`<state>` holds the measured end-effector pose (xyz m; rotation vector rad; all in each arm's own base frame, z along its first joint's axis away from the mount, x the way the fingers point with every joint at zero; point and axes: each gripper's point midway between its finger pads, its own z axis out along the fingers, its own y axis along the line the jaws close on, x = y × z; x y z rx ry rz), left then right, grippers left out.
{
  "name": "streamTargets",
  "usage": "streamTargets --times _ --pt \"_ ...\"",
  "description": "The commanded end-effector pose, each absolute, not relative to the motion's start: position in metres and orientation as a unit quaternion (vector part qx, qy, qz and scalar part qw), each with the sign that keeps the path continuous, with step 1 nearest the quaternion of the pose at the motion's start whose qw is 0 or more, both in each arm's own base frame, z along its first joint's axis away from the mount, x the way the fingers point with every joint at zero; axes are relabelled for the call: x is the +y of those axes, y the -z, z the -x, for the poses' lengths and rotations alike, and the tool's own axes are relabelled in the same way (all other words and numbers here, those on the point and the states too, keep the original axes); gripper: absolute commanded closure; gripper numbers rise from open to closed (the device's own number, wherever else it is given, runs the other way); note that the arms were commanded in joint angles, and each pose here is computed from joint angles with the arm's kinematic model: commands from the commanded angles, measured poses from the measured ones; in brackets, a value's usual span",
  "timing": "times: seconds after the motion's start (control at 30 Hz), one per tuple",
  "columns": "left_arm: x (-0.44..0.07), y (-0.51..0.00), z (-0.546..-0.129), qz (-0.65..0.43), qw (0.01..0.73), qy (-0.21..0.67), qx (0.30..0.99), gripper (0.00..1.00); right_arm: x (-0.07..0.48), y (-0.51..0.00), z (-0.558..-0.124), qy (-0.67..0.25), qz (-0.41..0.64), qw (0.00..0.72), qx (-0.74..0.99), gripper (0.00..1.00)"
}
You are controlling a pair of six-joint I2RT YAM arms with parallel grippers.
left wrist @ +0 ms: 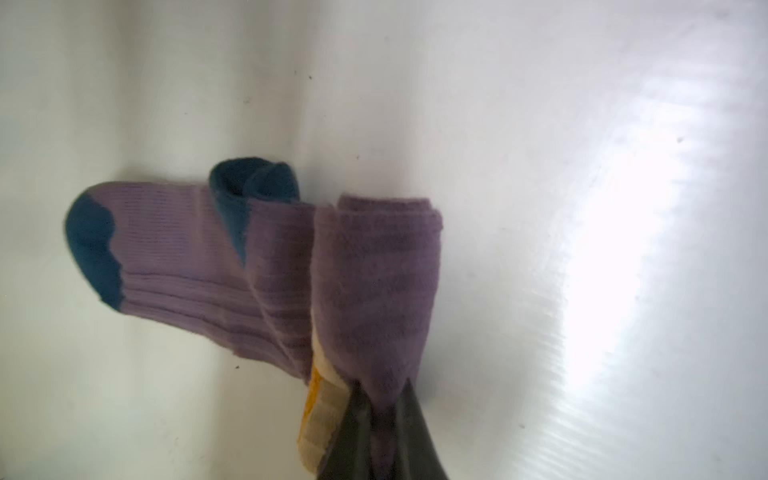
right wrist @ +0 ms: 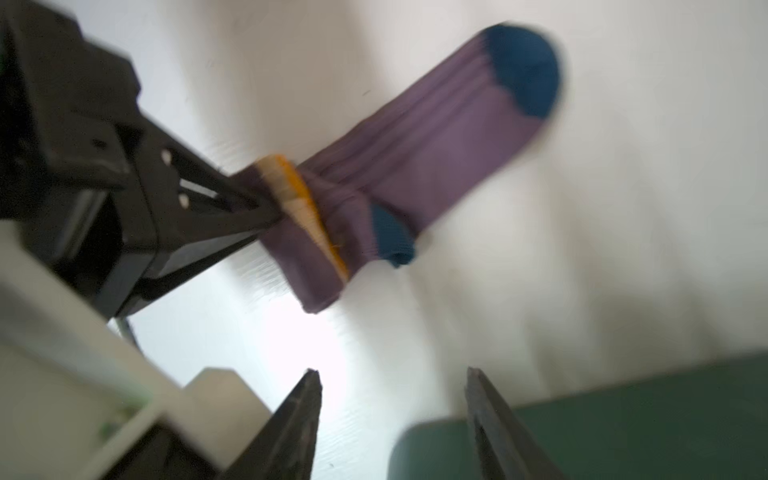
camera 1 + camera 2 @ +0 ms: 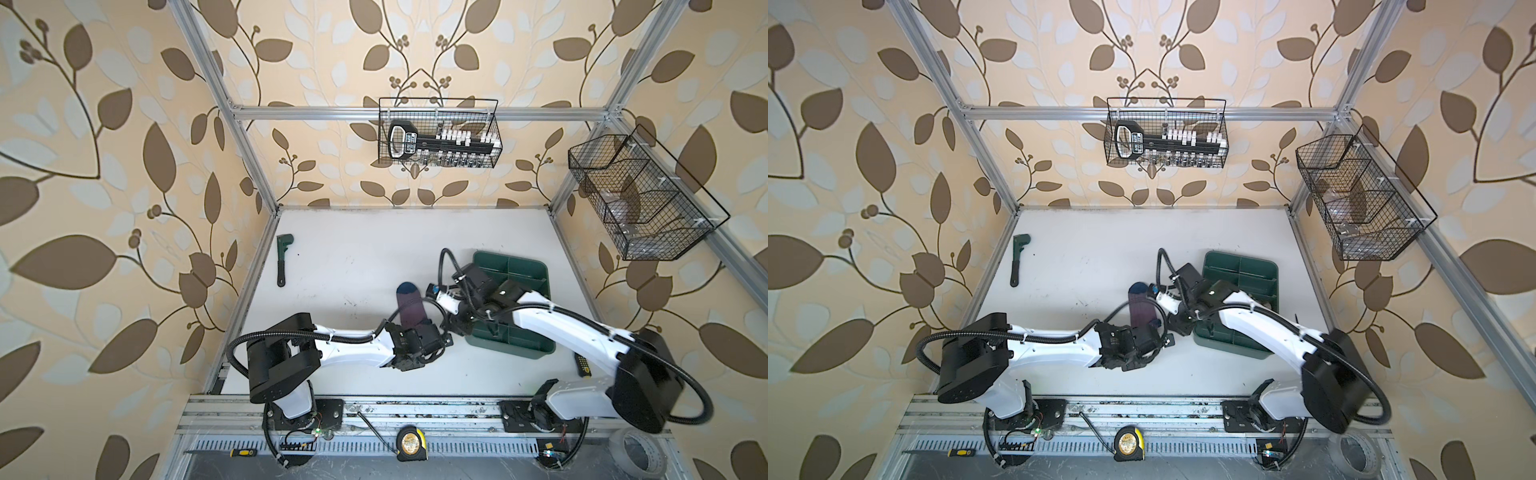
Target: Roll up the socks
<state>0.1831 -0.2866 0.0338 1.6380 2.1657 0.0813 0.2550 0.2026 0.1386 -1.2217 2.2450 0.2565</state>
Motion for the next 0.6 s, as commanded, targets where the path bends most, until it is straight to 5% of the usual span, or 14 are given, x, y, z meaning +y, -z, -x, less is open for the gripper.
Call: streamTargets --times 0.0,0.17,0.27,0.43,0.57 --pt "-0.286 -0.025 -0.159 -0.593 0.122 0.058 0.794 0.90 0.155 -0.205 -0.289 -0.083 0.298 0.425 0.851 0.42" --pt "-0.294 -0.031 -0.153 -0.587 0.035 0.147 0.796 0.90 0.098 -0.291 -0.281 -0.100 0.158 0.609 0.771 0.37" --pt "-0.292 -0.033 -0.156 -0.571 -0.026 0.188 0.799 0.90 0.121 -0.306 -0.241 -0.122 0.284 0.658 0.687 0.42" --pt "-0.294 -0.039 -0.169 -0.509 -0.086 0.279 0.809 0.87 0.165 -0.232 -0.175 -0.132 0.532 0.546 0.633 0.42" --pt "-0.295 -0.033 -0.177 -0.476 -0.138 0.310 0.811 0.87 0.179 -0.173 -0.164 -0.016 0.632 0.458 0.625 0.38"
